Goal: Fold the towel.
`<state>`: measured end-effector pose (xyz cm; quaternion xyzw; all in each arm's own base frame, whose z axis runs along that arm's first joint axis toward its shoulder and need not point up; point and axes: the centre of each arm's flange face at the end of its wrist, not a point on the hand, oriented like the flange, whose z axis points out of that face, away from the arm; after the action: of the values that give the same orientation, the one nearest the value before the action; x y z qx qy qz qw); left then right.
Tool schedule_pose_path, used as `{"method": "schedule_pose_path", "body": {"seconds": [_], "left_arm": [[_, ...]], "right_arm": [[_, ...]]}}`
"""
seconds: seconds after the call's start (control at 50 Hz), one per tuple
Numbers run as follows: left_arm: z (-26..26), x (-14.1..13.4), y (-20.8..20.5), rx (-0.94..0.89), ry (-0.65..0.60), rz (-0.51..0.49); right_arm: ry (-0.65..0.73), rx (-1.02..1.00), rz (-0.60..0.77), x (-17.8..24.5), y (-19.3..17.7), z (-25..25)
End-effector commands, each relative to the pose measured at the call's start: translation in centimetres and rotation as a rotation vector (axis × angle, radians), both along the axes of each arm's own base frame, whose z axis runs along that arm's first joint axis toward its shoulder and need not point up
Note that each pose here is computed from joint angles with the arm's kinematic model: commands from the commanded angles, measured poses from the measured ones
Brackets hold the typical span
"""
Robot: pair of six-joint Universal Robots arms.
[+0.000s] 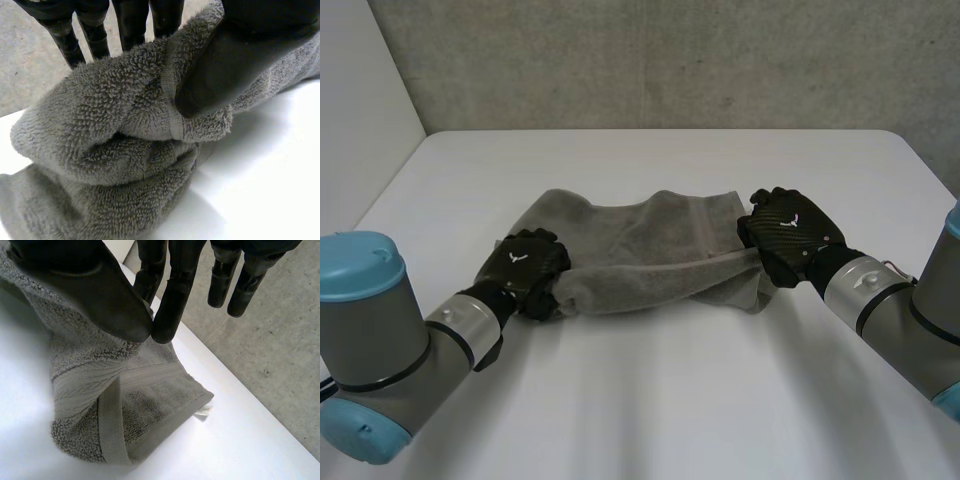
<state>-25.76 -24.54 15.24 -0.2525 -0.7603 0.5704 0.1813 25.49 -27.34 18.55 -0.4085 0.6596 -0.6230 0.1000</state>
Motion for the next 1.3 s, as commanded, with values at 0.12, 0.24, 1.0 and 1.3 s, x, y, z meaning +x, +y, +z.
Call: {"method": "schedule_pose_path", "body": {"seconds": [0.12,0.24,1.0,1.3], "left_arm": [[5.1,0.5,-1.2,-0.153,0.062,0.020],[11.2,-0.3,-1.3,-0.298,0.120,-0.029],[4.4,0.9,-9.6,-0.095,-0.048,-0.045],[9.5,-0.1,-2.3,-0.094,0.106,0.096]], "right_arm": [[-0.033,-0.076,0.007,0.1,0.2,3.3],[-0.081,-0.145,0.004,-0.1,0.8,7.6],[-0.055,-0.034,0.013,0.9,-0.1,4.6],[-0.046,-0.016,0.015,0.9,0.3,3.9]]}}
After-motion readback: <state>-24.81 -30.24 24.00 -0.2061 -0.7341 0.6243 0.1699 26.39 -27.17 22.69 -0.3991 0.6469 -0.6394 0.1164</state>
